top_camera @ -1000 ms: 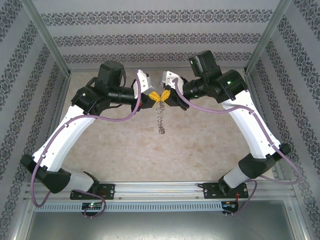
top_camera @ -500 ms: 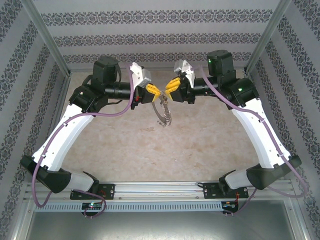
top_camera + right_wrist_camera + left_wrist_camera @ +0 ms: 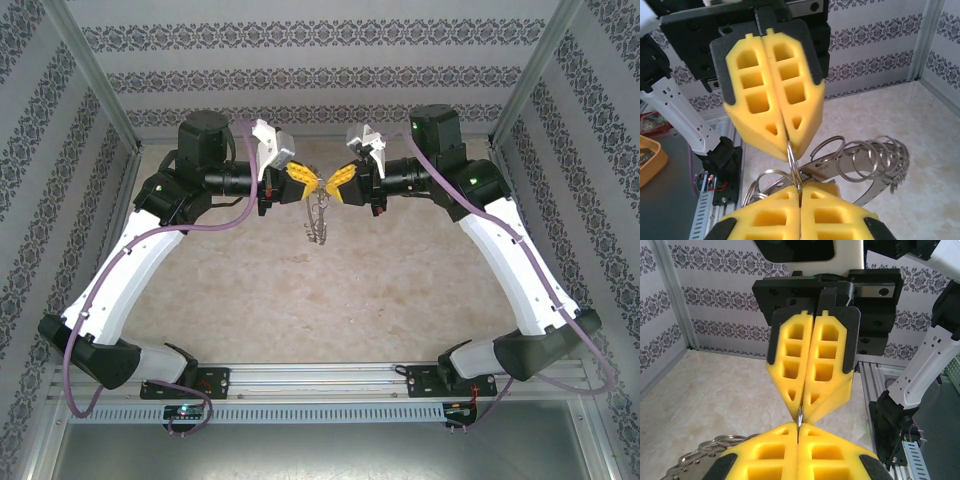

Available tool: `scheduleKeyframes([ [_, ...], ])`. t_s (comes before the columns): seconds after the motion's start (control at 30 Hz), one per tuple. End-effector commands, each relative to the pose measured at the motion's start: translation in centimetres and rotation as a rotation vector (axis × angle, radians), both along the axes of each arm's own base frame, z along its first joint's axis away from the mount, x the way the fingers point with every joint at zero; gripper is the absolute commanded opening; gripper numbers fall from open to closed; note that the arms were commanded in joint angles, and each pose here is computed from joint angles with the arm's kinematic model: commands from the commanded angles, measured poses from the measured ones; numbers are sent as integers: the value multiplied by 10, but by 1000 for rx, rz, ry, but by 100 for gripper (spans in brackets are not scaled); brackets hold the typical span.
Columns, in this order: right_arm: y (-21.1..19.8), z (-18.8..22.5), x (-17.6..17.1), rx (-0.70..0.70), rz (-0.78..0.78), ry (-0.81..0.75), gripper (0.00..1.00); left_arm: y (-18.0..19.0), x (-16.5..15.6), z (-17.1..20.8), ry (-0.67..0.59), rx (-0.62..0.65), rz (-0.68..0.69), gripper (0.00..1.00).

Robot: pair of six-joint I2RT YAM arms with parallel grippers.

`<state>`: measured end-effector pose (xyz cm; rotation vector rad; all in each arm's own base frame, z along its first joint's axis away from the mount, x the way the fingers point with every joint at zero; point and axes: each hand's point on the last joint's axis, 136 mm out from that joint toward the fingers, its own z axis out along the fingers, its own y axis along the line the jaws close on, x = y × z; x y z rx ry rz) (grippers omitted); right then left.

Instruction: Put the keys on the keyring

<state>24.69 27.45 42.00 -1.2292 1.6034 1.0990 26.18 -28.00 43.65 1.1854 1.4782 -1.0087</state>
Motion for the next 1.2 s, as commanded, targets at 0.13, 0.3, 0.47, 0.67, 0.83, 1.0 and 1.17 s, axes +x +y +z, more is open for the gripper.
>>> scheduleKeyframes([
  [0.13, -1, 4, -4, 22, 24, -12, 0, 5, -11, 28, -79, -70, -29, 0],
  [0.3, 1, -4, -1, 6, 24, 24, 0, 5, -10, 32, -80, -97, -36, 0],
  [0.47, -1, -11, 1, -10, 4, 34, 0, 5, -9, 30, -75, -103, -35, 0],
  [0.67, -4, -13, 3, -8, -15, 39, 0, 8, -7, 32, -78, -106, -32, 0],
  [0.83, -6, -13, 8, -15, -50, 23, 0, 9, -5, 31, -77, -106, -28, 0],
  [1.0, -10, -17, 15, -36, -88, 27, 0, 11, -5, 28, -72, -104, -26, 0],
  [1.17, -9, -17, 15, -23, -82, 50, 0, 11, -4, 29, -69, -110, -27, 0],
])
